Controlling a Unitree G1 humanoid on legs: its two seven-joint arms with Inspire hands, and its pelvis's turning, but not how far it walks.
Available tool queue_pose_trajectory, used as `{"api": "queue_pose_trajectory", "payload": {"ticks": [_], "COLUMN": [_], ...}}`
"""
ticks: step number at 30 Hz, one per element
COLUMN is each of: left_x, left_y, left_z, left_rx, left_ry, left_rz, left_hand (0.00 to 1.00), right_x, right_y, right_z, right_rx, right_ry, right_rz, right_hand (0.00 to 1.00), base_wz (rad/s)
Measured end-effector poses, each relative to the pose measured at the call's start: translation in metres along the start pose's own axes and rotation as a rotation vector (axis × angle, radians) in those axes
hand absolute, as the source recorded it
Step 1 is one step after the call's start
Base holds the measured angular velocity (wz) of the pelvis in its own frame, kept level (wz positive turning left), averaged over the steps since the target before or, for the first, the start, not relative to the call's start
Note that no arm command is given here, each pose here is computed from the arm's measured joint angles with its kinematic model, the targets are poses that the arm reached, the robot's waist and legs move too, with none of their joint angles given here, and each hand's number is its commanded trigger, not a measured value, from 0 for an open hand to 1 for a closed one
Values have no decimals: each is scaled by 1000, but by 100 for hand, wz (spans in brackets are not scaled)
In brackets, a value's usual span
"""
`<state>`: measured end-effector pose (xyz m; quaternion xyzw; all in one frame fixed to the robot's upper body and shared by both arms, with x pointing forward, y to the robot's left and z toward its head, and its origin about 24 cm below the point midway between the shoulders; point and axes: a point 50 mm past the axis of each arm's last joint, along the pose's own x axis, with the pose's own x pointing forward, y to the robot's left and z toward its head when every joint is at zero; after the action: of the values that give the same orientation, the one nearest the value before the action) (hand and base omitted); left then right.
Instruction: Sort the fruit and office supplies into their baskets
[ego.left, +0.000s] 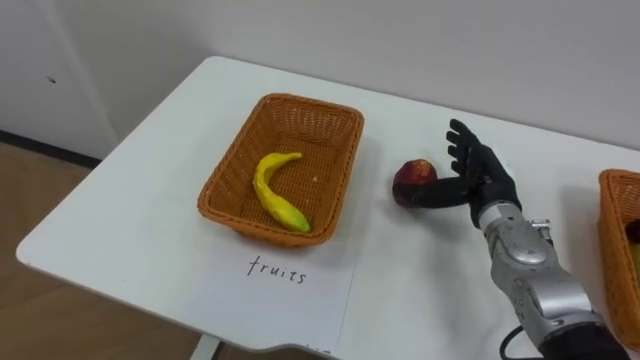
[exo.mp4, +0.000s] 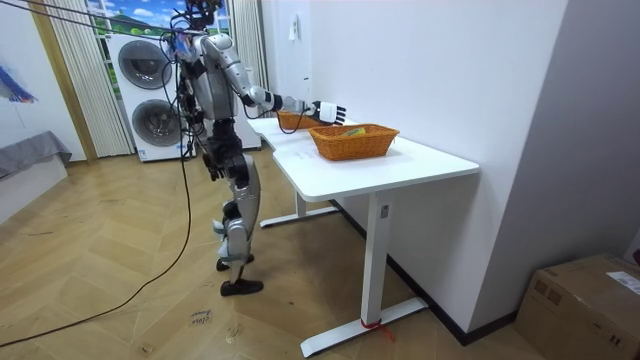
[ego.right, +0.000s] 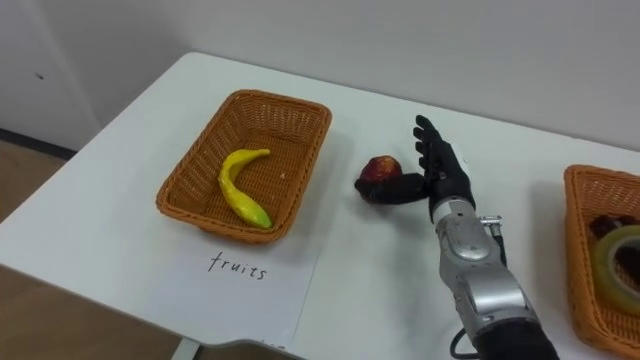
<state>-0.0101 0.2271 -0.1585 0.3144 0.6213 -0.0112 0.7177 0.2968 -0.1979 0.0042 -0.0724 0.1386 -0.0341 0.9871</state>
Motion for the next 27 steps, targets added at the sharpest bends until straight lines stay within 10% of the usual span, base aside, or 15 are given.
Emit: {"api": "queue_pose_trajectory", "payload": {"ticks": [27], "left_x": [0], "left_y": [-2], "left_z": [-5], "left_rx": [9], "left_ry": [18], "left_rz": [-75], "left_hand": [0], "right_x": [-2], "right_y": [1], "right_z": [-14], "right_rx": [-48], "right_ry": [54], "right_rz": [56], "right_hand": [0], "base_wz": [0]}}
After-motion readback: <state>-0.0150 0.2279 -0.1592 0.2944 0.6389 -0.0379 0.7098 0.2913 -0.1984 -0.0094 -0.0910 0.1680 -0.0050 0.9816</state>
